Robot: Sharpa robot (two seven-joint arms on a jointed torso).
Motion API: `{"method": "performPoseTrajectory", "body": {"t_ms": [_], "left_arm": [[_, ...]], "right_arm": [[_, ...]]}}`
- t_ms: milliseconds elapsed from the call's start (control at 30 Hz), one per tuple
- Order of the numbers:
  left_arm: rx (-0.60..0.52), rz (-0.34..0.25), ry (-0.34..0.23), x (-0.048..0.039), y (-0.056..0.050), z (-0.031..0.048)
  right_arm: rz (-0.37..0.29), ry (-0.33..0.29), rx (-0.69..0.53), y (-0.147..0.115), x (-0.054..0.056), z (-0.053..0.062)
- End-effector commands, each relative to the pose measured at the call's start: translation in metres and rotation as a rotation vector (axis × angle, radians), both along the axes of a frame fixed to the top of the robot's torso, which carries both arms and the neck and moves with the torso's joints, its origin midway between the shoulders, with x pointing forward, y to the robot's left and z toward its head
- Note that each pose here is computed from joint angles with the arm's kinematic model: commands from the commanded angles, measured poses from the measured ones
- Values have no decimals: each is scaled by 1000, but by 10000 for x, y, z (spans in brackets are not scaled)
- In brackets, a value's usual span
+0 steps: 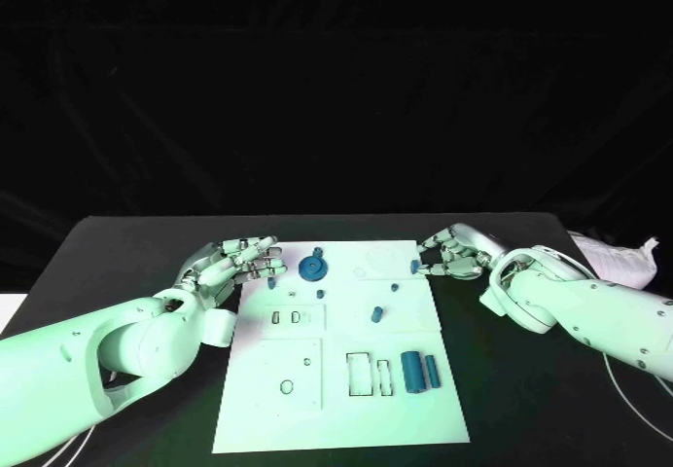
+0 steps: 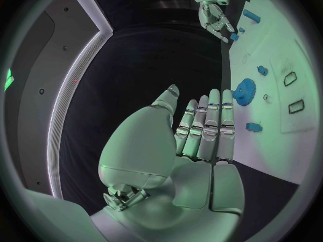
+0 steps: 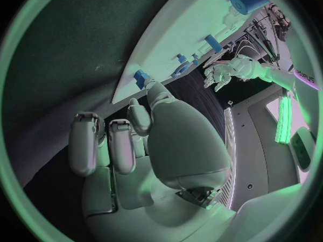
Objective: Assemble the parts on the task board
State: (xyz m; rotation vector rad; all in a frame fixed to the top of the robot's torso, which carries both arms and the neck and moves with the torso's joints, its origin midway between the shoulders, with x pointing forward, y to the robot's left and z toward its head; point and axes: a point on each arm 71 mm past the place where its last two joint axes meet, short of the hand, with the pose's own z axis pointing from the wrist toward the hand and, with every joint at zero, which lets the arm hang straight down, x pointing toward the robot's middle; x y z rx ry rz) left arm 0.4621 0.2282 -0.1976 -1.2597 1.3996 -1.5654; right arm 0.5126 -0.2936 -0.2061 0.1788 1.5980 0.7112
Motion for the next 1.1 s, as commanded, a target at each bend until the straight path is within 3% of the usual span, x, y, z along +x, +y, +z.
{"method": "performPoseTrajectory", "body": {"t_ms": [33,1100], "left_arm": [[-17,-17,-9,-3,-24,10],[-22,-26,-8,-4,-54,9]], "right_arm": [[22,1,-21,32,3,-19],[59,32,-70,131,40,-86]]}}
